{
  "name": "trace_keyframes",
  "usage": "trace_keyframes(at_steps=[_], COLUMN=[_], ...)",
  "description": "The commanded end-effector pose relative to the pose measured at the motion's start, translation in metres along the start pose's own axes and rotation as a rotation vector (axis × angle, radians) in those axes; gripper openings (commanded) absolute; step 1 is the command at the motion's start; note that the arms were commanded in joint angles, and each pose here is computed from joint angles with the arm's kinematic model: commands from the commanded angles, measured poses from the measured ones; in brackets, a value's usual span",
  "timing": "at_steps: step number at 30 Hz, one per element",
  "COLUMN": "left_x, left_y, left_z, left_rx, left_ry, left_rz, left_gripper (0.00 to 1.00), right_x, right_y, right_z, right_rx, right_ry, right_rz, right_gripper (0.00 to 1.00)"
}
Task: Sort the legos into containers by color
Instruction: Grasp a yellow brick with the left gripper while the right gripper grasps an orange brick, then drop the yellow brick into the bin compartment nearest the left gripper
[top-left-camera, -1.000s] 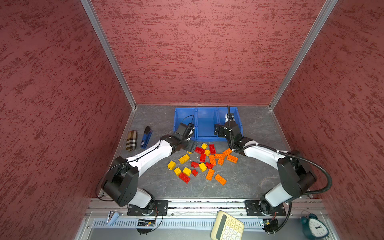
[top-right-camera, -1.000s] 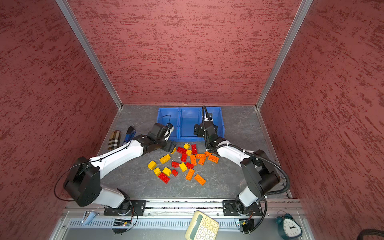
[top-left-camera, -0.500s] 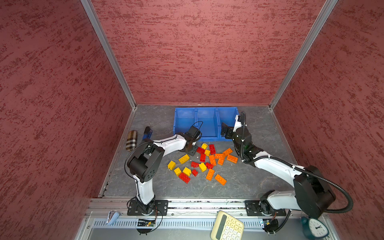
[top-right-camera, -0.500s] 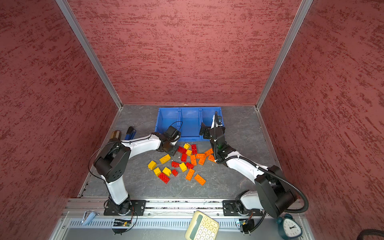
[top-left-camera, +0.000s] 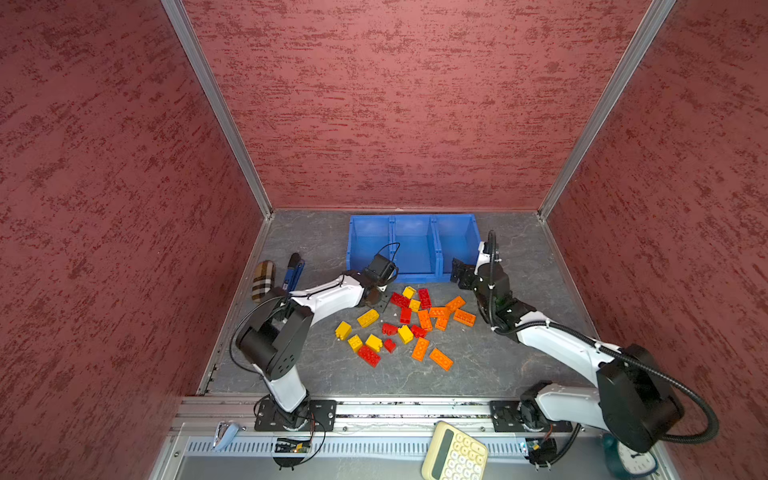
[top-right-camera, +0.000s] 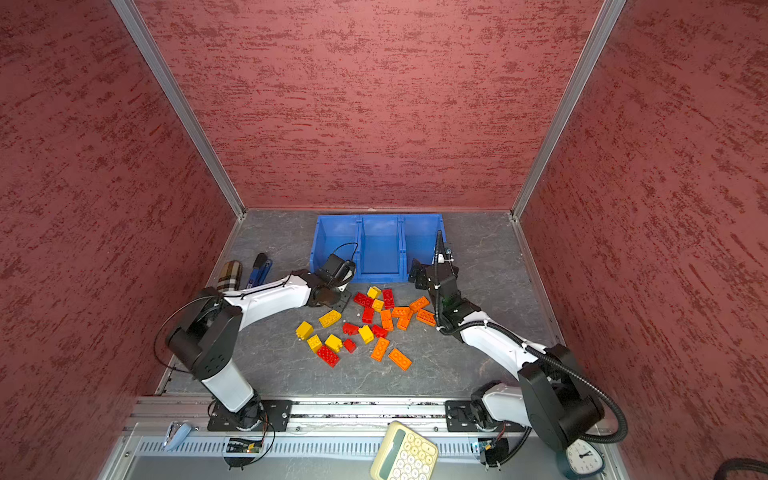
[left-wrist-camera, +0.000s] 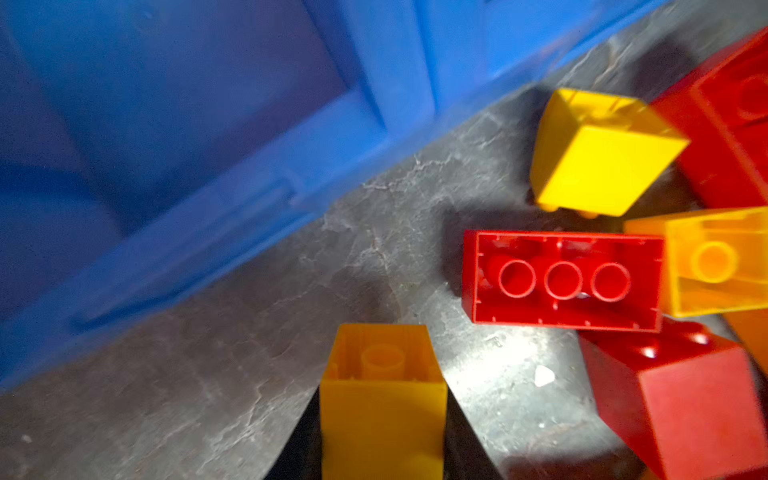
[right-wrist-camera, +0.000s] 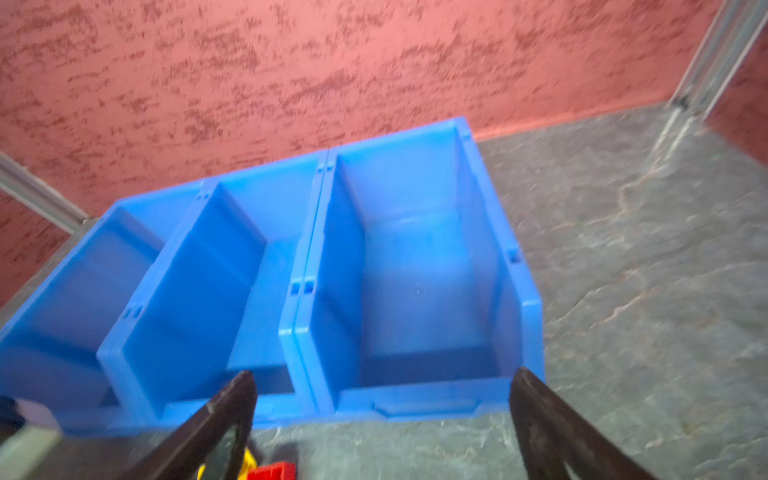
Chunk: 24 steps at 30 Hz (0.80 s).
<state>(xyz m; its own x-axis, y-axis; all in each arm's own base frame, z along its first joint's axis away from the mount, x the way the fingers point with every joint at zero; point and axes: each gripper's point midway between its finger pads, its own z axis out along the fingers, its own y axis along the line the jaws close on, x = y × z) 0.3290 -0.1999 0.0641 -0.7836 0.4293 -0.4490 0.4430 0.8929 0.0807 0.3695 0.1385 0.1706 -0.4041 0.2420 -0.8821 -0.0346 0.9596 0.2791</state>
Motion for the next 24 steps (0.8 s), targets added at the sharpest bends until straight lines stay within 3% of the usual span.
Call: trace_keyframes(at_steps=[1,5,7,12,20,24], left_x=[-0.051,-0.085,-0.095,-0.109,-0.133,-0.139], left_y=[0.022,0.050,0.062,0.097,0.114,0.111], left_z=[-0.041,-0.068,-0.066,-0.036,0.015,0.012], left_rx=[-0.051,-0.089,-0.123,-0.233,-0.244,-0.237], left_ry=[-0.240,-0.407,-0.424,-0.325,-0.217,-0.197], left_rz=[-0.080,-0.177,-0.198,-0.297,-0.385,-0.411], left_gripper=[0.20,0.23,0.23,0.23,0.25,0.43], right_x=[0.035,0.066,0.078,0.103,0.133,0.139], right_y=[0.007,0.008,0.010,0.018,0.029,0.028], right_z=[-0.007,-0.017,-0.021,-0.027,-0.024,-0.023], right_rx=[-0.061,-0.079,-0.091,-0.127,-0.140,-0.124], right_ry=[0.190,0.335,0.395,0.514,0.664,0.688], right_rz=[0.033,0.107,0.154,0.240,0.284,0.278], right_gripper=[0.91,0.89,0.84,0.70,0.50,0.44])
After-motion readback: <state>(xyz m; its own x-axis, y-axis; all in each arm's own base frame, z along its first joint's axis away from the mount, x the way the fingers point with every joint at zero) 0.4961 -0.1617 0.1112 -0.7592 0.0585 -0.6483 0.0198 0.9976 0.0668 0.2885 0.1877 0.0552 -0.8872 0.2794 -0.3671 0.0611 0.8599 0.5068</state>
